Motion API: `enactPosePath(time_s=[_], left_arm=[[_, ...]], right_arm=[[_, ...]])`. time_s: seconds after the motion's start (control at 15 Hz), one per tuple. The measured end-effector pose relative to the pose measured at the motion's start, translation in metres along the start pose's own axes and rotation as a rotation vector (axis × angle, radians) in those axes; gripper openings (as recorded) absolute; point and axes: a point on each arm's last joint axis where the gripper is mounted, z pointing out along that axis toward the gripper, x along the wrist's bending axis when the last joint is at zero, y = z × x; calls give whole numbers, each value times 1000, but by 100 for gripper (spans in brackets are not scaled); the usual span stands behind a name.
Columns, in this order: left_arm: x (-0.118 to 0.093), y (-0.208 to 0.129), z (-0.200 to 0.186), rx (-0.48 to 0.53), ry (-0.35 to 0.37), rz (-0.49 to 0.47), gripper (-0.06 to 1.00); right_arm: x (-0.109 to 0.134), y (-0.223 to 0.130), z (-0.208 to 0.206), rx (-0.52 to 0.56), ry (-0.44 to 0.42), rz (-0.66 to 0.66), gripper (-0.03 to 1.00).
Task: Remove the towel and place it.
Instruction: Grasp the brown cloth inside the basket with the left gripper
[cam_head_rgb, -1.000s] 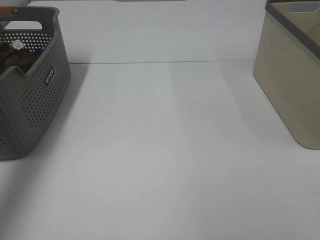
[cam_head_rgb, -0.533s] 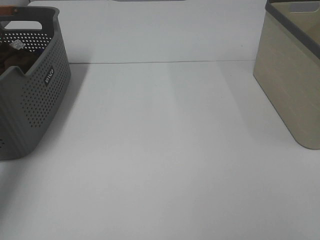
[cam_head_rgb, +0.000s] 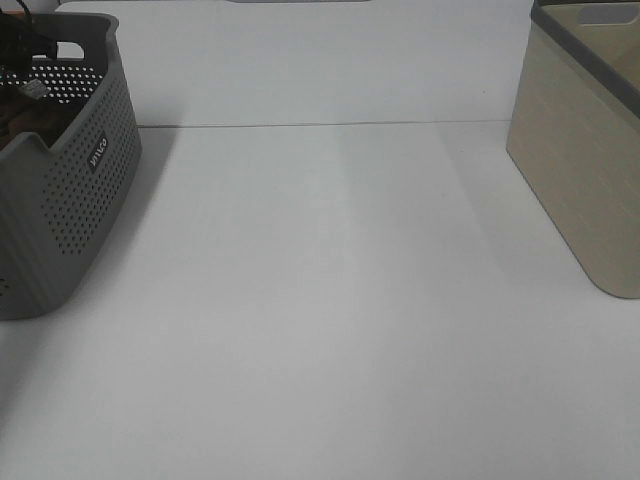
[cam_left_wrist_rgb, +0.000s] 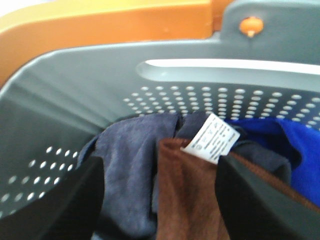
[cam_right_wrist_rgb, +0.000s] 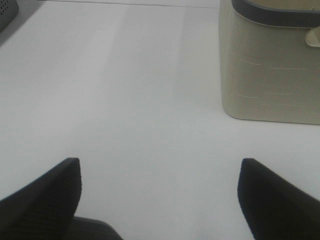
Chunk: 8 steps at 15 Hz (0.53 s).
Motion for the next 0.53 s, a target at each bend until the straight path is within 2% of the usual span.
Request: enactPosePath(time_s=[0.33,0.47,0.53], left_arm=[[-7,-10,23,-10,-7,23,51],[-8,-12,27,-1,-7,29,37],[-8,-14,29,4,-7,42,26]], right_arm=[[0,0,0,0,0,0,81],[0,0,0,0,0,0,81],[0,0,0,0,0,0,81]])
